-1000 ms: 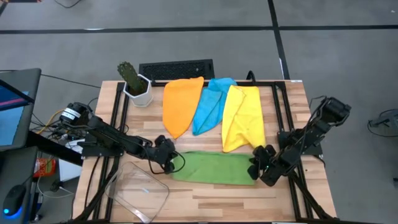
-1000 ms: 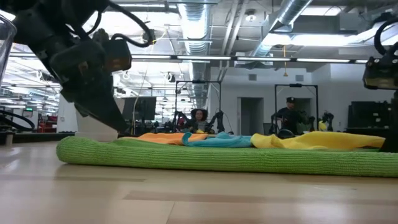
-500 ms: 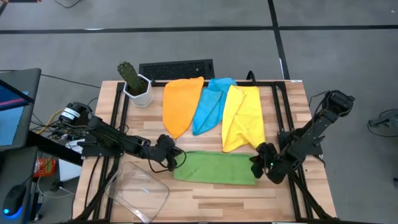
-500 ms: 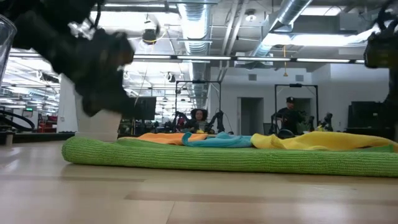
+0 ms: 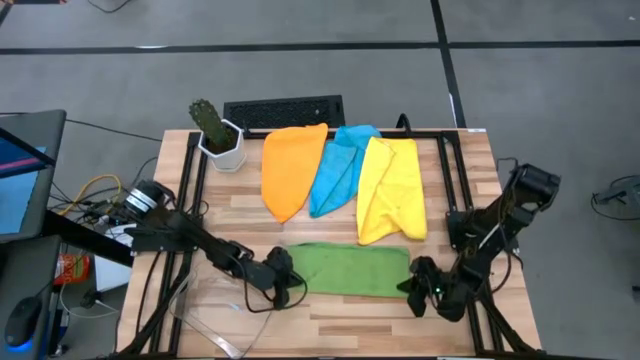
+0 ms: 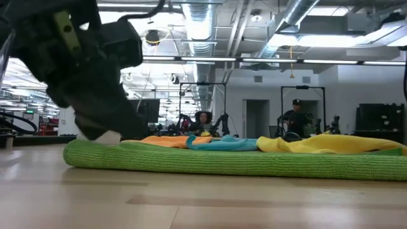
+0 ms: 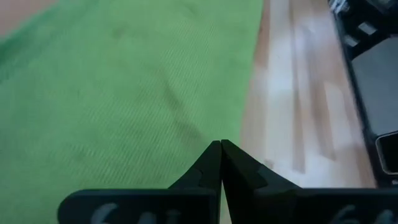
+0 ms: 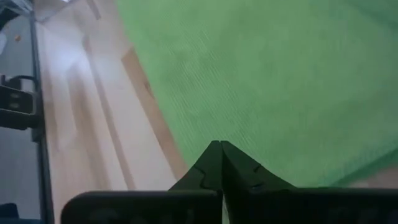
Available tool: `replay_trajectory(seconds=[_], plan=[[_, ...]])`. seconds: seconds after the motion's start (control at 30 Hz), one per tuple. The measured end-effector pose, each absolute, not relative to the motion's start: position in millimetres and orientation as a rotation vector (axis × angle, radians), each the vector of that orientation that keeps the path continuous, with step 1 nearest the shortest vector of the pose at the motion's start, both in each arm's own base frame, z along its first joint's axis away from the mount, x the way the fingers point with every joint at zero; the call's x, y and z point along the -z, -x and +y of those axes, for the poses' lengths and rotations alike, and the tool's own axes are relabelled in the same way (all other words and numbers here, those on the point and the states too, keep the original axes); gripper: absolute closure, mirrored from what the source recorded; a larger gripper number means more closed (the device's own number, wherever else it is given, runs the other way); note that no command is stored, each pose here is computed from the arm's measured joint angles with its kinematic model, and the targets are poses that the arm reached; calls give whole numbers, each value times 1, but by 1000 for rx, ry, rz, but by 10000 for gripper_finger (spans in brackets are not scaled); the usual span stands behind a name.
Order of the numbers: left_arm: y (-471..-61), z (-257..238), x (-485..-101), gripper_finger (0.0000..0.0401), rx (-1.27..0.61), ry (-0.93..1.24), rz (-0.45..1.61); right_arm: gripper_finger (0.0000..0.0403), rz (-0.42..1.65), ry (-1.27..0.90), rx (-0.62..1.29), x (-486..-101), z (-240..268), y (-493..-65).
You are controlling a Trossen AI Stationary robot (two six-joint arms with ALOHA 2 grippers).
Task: Fold microfiber towels
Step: Fold the green microfiber towel
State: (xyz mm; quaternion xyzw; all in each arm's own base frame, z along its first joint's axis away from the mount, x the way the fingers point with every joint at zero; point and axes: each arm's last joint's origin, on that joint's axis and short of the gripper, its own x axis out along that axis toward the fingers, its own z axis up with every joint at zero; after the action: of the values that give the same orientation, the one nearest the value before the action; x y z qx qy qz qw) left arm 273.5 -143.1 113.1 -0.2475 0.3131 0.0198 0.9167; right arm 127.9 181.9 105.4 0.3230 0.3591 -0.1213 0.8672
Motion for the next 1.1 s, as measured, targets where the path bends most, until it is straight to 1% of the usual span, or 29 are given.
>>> replay_trajectory(seconds=[0.13, 0.27, 0.47, 0.57, 0.73, 0.83, 0.97, 1.1], plan=[[-271, -142, -102, 401, -90, 486, 740, 381, 801, -683, 259, -95, 186, -127], [-269, -142, -100, 401, -100, 476, 773, 391, 804, -681, 257, -92, 188, -126], [-267, -141, -98, 401, -96, 431, 802, 377, 823, -664, 267, -91, 186, -125], [-267, -137, -97, 401, -116, 424, 813, 377, 848, -637, 275, -93, 184, -121], [-274, -127, -99, 401, -118, 387, 781, 388, 851, -565, 355, -102, 166, -120], [-278, -119, -99, 401, -127, 399, 782, 385, 862, -543, 381, -110, 157, -122], [-281, -110, -101, 401, -112, 392, 785, 368, 846, -537, 383, -121, 149, -120], [-281, -108, -106, 401, -82, 398, 791, 367, 747, -579, 327, -136, 151, -120]])
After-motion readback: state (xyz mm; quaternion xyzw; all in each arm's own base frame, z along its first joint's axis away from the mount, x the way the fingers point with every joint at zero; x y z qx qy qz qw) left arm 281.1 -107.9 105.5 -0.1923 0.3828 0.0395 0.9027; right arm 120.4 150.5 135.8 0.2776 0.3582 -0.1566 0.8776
